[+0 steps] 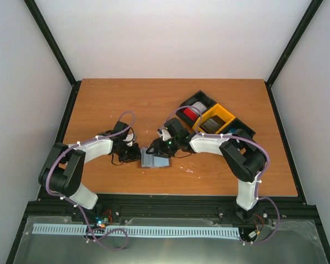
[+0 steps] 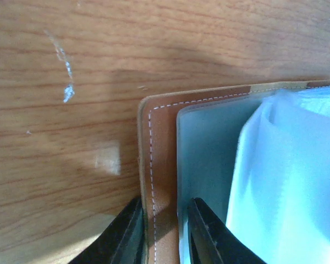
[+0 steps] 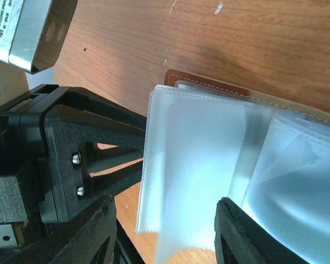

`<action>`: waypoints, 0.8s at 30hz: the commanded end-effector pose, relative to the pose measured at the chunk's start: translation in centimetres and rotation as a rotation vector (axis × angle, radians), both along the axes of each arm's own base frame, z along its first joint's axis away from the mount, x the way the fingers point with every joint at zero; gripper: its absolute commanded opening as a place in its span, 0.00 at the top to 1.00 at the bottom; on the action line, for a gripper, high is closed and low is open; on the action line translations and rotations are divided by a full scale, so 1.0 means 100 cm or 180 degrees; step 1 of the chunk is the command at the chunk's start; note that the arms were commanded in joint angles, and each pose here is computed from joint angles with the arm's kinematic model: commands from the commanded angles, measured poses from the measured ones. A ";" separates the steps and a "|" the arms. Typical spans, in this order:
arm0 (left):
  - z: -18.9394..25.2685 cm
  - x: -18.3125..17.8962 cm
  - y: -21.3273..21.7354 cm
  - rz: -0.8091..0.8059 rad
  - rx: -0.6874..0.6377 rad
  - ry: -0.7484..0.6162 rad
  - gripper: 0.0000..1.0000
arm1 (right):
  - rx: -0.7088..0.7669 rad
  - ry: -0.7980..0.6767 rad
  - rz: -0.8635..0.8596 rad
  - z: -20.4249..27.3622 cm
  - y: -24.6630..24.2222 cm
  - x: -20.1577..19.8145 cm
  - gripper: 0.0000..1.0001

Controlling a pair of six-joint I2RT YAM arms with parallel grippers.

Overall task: Put the credit cards into the card holder
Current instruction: Turn over the card slot in the card holder.

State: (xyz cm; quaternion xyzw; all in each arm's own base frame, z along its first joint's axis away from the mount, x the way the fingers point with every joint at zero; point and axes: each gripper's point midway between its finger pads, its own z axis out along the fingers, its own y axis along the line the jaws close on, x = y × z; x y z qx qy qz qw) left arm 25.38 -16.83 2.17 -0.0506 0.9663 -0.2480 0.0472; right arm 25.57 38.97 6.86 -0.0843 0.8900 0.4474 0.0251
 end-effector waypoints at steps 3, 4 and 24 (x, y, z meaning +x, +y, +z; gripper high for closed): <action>0.004 0.006 -0.002 -0.0050 0.0008 -0.0112 0.77 | -0.0048 -0.0093 -0.0039 0.005 -0.003 0.001 0.51; 0.006 0.008 -0.001 -0.0039 0.0020 -0.0143 0.77 | -0.0147 -0.0117 -0.0091 0.003 -0.007 0.004 0.52; 0.027 0.015 0.020 0.0042 0.0393 -0.0409 0.72 | -0.1035 -0.0494 -0.0090 -0.002 -0.021 0.007 0.56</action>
